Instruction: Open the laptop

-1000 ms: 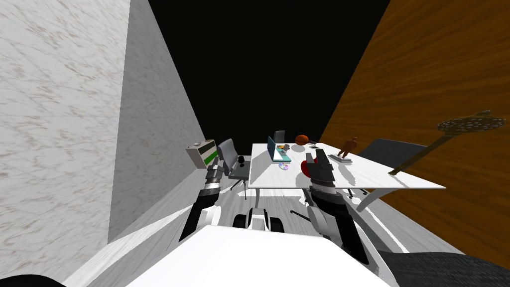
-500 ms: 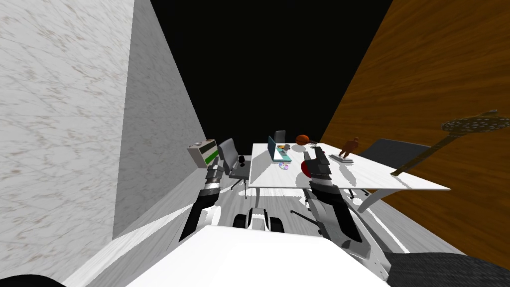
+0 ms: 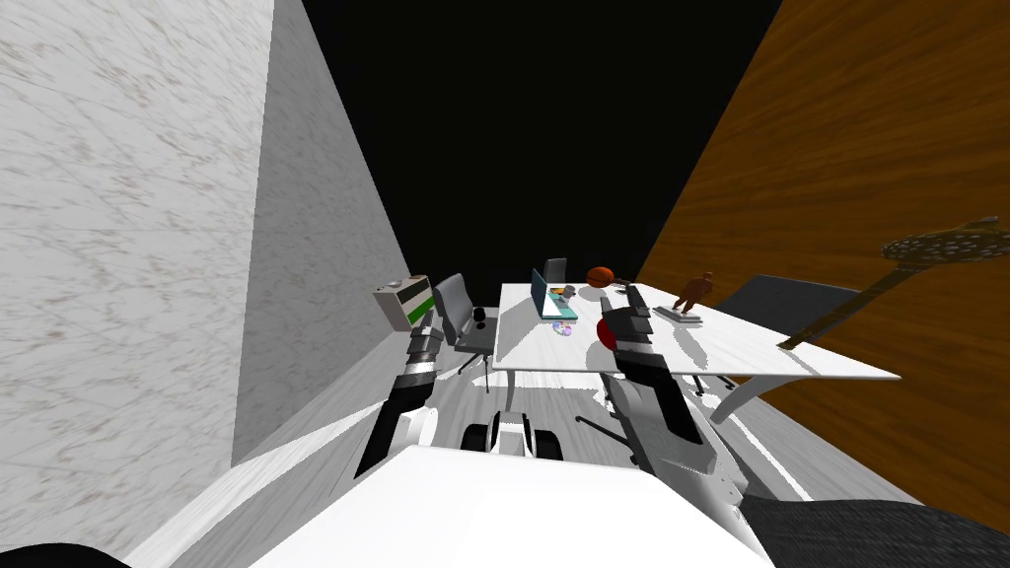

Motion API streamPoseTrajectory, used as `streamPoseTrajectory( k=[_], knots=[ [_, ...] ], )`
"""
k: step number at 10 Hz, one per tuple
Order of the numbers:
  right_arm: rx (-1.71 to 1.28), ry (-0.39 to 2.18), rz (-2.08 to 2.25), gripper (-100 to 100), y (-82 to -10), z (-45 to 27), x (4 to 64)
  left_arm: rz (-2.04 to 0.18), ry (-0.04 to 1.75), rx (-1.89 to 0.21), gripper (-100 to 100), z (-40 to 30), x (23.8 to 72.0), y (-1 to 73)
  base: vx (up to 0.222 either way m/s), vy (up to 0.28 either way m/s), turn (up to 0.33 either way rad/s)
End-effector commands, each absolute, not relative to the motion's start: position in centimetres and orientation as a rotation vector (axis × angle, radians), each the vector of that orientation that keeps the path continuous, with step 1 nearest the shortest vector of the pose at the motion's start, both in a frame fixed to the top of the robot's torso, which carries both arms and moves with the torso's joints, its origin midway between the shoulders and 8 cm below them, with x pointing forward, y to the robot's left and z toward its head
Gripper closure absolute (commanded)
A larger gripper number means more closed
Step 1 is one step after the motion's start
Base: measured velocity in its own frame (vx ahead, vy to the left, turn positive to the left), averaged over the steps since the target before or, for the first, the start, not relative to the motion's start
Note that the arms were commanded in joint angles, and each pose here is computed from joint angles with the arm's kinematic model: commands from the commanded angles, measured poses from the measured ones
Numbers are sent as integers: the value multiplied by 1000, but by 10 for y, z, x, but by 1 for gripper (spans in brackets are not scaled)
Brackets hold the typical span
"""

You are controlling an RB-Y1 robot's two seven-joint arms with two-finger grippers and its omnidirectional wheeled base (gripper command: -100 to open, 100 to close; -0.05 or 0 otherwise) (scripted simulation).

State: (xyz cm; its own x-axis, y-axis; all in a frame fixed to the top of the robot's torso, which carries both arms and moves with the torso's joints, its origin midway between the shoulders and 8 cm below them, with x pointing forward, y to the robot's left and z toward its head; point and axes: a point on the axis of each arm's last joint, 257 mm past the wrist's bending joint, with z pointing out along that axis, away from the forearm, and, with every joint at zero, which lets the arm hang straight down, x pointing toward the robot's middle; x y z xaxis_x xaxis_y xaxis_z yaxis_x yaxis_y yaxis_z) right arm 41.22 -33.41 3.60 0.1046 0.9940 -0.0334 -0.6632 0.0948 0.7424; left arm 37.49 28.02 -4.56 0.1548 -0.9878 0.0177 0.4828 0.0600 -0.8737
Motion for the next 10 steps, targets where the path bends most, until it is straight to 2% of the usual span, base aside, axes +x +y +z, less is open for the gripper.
streamPoseTrajectory(
  k=[1,10],
  knots=[
    [745,588,1434,-100,-357,36,435,-1280,735,-885,0,-46,375,280,-16,-8,40],
    [1034,392,1666,-100,-419,24,496,-1280,735,-885,0,-46,375,280,-12,-4,19]
  ],
)
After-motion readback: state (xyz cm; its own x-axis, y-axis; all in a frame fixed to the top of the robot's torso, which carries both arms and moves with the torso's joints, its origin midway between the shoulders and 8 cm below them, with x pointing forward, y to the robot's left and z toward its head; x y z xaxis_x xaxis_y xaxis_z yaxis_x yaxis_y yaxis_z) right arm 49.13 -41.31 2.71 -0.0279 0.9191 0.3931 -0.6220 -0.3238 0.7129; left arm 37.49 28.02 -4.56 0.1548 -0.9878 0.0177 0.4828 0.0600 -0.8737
